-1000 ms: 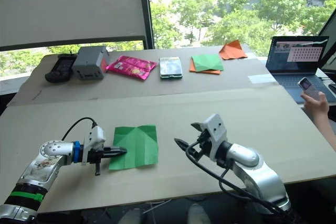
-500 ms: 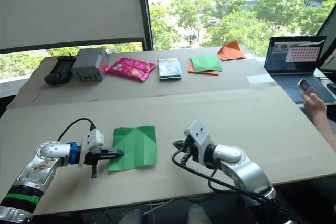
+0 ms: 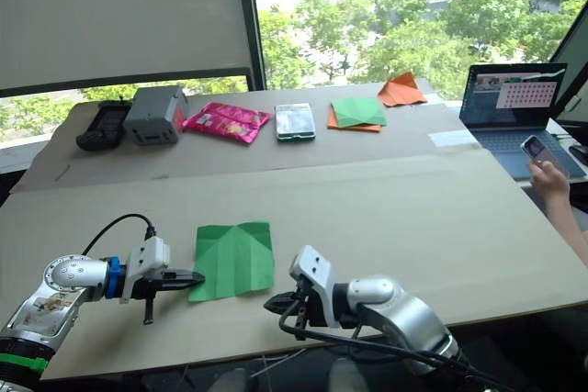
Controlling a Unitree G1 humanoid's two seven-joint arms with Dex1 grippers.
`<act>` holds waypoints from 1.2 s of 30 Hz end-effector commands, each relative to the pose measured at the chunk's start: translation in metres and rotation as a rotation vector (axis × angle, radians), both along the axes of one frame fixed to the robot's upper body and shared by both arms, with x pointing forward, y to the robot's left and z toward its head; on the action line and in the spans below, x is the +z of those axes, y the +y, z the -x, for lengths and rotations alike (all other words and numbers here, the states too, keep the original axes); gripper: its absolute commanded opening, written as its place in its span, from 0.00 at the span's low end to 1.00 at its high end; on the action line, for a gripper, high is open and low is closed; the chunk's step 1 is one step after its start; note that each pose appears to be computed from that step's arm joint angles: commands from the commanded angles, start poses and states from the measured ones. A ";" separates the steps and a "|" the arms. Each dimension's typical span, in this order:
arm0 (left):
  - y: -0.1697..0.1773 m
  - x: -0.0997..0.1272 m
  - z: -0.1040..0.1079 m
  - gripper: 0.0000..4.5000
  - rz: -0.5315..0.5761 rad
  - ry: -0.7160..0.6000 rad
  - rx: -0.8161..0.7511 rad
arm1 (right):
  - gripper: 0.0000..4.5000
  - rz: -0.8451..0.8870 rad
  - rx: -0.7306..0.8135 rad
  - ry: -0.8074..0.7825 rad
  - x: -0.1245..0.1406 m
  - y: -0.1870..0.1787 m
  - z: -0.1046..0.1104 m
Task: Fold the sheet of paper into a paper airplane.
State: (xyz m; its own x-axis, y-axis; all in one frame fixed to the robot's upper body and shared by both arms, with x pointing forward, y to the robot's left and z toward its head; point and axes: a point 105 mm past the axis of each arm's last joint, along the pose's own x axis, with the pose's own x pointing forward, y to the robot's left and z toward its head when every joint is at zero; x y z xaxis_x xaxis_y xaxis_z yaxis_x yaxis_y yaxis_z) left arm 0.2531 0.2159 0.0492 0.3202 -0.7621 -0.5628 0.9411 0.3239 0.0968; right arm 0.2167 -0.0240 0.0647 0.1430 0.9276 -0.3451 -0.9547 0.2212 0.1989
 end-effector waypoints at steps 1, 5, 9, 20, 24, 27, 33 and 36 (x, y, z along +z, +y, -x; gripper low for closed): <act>0.014 -0.022 0.017 0.00 -0.073 0.109 0.013 | 0.01 -0.009 -0.023 -0.049 0.000 0.009 0.001; 0.015 -0.020 0.017 0.00 -0.067 0.109 0.013 | 0.01 -0.023 -0.117 -0.067 -0.005 0.015 -0.008; 0.016 -0.019 0.015 0.00 -0.067 0.101 0.013 | 0.01 -0.021 -0.186 -0.091 -0.008 0.013 -0.014; 0.018 -0.023 0.011 0.00 -0.128 0.083 -0.029 | 0.01 -0.069 -0.394 -0.121 -0.013 0.003 -0.026; 0.018 -0.022 0.008 0.00 -0.137 0.072 -0.037 | 0.01 -0.162 -0.441 -0.107 -0.009 0.010 -0.034; 0.018 -0.022 0.006 0.00 -0.137 0.067 -0.036 | 0.01 -0.218 -0.451 -0.118 -0.004 0.014 -0.037; 0.019 -0.020 0.003 0.00 -0.141 0.058 -0.035 | 0.01 -0.263 -0.348 -0.154 0.005 0.036 -0.042; 0.020 -0.020 0.002 0.00 -0.143 0.055 -0.032 | 0.01 -0.258 -0.282 -0.173 0.009 0.049 -0.050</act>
